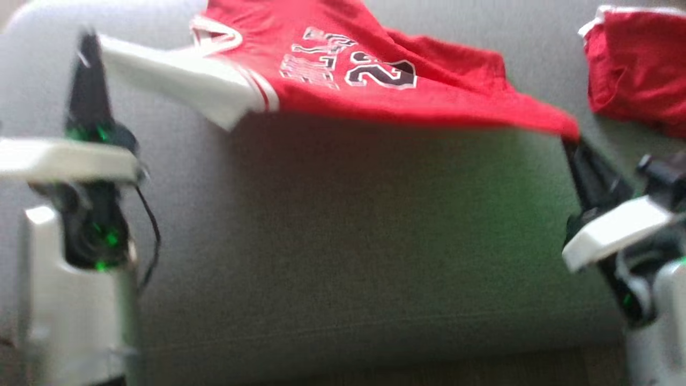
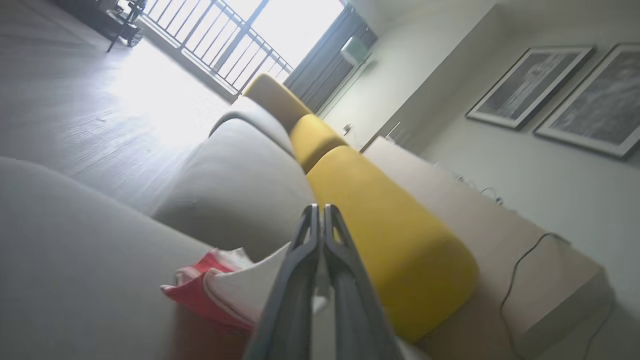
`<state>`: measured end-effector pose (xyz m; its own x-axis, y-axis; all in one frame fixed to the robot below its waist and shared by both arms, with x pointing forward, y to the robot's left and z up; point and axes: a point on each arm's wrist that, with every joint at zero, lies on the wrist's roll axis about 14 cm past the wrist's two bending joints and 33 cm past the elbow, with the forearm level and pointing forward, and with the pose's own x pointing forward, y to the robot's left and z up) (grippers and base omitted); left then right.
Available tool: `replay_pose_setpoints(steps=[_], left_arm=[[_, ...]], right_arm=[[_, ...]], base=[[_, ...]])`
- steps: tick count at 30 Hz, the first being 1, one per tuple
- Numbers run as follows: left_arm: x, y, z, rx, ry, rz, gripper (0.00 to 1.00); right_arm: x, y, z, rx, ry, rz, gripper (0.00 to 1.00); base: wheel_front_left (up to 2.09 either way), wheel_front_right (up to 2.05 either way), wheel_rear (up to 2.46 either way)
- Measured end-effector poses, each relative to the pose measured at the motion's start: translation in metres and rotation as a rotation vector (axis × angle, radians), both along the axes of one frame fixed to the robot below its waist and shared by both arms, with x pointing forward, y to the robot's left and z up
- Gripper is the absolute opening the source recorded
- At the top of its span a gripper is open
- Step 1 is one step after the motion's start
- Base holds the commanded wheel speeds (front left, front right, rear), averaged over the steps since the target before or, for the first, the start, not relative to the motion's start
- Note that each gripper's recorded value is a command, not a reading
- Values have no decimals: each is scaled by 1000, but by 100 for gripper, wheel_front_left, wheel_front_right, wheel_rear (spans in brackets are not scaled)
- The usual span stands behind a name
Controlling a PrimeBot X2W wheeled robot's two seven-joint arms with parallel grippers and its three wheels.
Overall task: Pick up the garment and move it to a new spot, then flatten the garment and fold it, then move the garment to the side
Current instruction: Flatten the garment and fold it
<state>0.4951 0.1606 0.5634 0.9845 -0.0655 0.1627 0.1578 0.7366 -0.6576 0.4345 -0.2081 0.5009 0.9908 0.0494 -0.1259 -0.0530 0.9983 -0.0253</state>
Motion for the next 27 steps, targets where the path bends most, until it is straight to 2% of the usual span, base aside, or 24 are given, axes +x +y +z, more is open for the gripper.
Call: replay_pose_setpoints(steps=[2, 3, 4, 7, 10, 14, 18, 23, 27], left_arm=[[2, 3, 43, -80, -91, -4, 0], [2, 5, 91, -136, -191, -9, 0], [2, 7, 115, -160, -242, -10, 0], [-1, 5, 178, -182, -355, -32, 0], [-4, 1, 218, -181, -402, -50, 0], [-3, -4, 245, -167, -406, -72, 0], [-2, -6, 264, -157, -407, -78, 0], [2, -8, 283, -149, -420, -81, 0], [16, -14, 279, -120, -381, -94, 0]], right_arm=[[9, 1, 29, 63, -52, 21, 0], [15, 1, 57, 110, -93, 51, 0], [17, -1, 71, 132, -108, 67, 0], [22, 1, 110, 248, -125, 131, 0], [25, -4, 155, 331, -162, 180, 0], [27, -11, 212, 428, -215, 236, 0], [29, -16, 245, 491, -228, 263, 0], [37, -18, 271, 493, -251, 266, 0], [52, -12, 273, 487, -238, 263, 0]], base=[[0, 0, 0], [0, 0, 0], [0, 0, 0], [0, 0, 0], [0, 0, 0], [0, 0, 0], [0, 0, 0], [0, 0, 0], [0, 0, 0]])
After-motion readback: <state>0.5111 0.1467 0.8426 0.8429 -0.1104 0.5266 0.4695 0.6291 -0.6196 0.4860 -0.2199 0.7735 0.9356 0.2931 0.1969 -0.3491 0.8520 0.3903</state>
